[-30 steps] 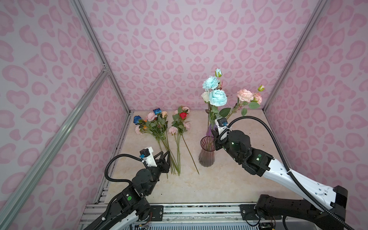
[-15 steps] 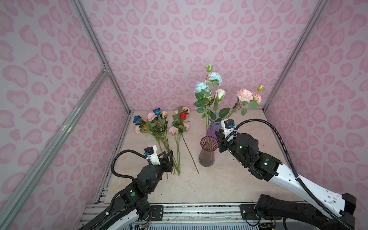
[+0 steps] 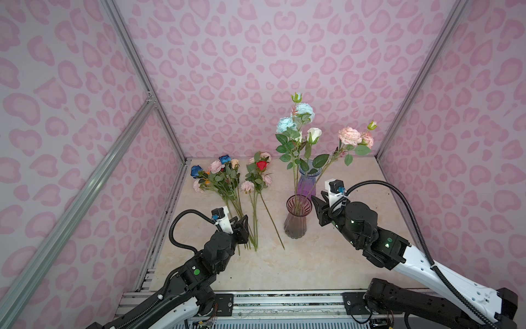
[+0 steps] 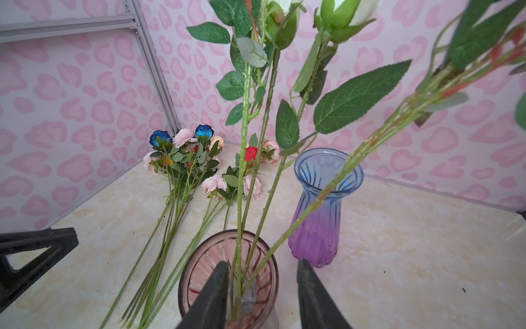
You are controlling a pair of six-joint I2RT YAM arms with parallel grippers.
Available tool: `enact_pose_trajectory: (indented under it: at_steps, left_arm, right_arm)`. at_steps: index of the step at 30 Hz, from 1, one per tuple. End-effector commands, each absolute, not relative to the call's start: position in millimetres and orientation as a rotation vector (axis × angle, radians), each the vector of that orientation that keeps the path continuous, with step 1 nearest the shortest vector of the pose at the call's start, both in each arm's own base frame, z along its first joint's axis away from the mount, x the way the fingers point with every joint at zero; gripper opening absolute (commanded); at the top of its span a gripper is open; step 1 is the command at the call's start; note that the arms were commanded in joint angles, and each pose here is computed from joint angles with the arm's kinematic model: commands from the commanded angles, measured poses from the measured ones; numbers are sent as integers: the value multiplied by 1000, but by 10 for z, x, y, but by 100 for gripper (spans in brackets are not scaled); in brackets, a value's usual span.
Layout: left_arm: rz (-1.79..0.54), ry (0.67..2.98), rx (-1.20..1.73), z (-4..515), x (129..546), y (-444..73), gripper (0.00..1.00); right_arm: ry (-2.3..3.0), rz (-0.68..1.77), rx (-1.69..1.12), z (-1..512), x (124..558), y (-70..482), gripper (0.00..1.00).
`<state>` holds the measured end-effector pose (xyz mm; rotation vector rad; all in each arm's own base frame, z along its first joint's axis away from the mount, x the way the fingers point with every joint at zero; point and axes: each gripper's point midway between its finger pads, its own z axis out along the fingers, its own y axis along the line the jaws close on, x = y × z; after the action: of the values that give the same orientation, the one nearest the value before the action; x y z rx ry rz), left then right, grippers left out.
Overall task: Arrange the flowers into the vase
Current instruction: 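Open right gripper and withdraw while left gripper reaches into the bunch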
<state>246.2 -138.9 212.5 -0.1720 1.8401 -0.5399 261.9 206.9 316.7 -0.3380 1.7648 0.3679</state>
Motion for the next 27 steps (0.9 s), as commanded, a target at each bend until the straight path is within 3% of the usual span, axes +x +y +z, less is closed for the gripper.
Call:
enact_pose_trajectory:
  at_steps: [1,4,8,17,27]
  left_arm:
    - [-510,1821,-175,2225,2518,-1386,47]
    - [-467,1846,-180,2179,2565,-1388,42]
    - [-371,1888,-242,2059,2657,-1305,46]
    - [-245,2201,-304,1640,3034,-1230,48]
    - [-207,2336,-381,1464,3442,-1189,47]
  right_arm:
    - [1725,420,-305,3243,2581,2057,43]
    - [1698,475,-310,3252,2511,2056,53]
    - [1663,566,-237,3244,2416,1970,57]
    - [1679,579,-114,2976,2362,1739,47]
    - [1774,545,-138,2751,2392,1789,39]
